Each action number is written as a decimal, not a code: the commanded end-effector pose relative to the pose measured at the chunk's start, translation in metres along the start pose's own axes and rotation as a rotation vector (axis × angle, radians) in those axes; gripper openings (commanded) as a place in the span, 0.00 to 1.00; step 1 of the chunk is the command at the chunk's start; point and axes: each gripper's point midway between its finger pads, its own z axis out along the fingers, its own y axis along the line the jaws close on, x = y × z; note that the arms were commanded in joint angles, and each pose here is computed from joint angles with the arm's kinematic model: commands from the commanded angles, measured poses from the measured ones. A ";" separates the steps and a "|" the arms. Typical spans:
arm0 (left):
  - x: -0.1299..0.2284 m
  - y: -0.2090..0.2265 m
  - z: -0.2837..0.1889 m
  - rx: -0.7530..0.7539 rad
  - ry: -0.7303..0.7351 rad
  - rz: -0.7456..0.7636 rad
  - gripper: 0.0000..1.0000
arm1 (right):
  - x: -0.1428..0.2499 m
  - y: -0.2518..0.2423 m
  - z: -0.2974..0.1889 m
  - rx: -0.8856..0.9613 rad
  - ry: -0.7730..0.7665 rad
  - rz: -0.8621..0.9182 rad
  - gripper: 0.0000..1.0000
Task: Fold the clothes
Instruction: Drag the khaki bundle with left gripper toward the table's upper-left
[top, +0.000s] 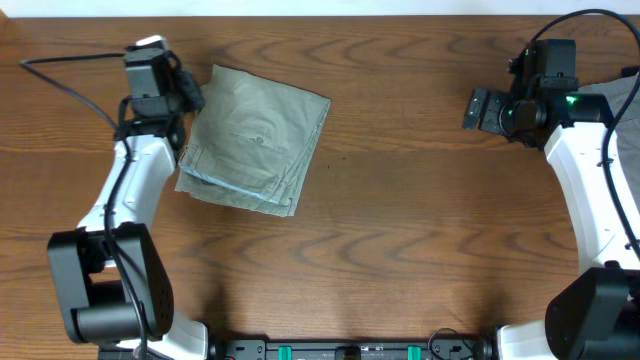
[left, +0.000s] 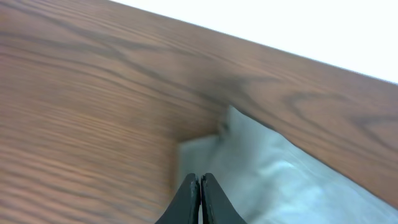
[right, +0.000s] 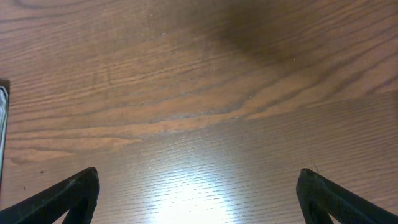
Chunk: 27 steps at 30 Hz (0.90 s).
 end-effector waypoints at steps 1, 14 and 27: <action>0.026 -0.018 0.021 0.062 0.070 0.019 0.06 | -0.001 -0.002 0.000 0.009 -0.001 -0.009 0.99; 0.125 0.017 0.086 -0.089 0.275 0.049 0.06 | -0.001 -0.002 0.000 0.008 -0.001 -0.009 0.99; 0.154 0.108 0.096 -0.312 0.332 -0.170 0.06 | -0.001 -0.002 0.000 0.009 -0.001 -0.009 0.99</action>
